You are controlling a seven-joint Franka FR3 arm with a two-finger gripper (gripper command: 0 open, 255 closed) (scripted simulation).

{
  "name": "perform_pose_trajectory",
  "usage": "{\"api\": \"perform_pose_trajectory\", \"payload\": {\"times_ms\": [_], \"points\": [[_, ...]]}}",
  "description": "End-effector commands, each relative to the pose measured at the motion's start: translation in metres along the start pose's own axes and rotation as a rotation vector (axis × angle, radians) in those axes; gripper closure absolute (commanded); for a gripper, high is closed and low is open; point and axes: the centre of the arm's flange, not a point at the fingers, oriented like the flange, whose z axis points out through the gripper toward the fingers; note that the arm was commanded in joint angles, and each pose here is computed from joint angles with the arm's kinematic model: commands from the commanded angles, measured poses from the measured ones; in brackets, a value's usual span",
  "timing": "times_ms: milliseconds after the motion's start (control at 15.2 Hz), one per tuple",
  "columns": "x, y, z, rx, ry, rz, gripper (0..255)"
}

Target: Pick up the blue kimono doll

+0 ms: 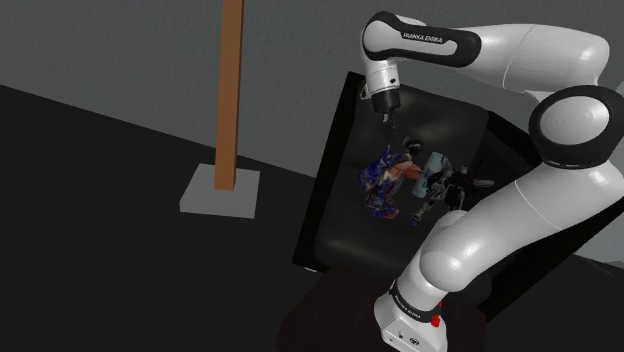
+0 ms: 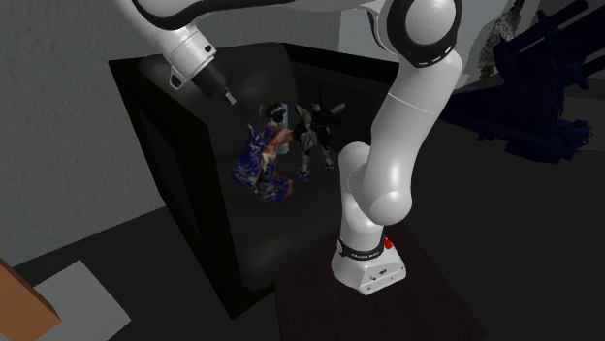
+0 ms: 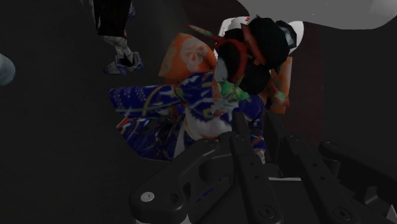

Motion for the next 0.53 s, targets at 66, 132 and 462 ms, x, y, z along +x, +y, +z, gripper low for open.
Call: {"api": "perform_pose_trajectory", "payload": {"times_ms": [66, 132, 462], "points": [[-0.009, -0.004, -0.014, 0.000, 0.000, 0.000, 255], [-0.012, -0.005, -0.018, 0.000, 0.000, 0.000, 255], [-0.022, -0.008, -0.031, 0.000, 0.000, 0.000, 255]]}}
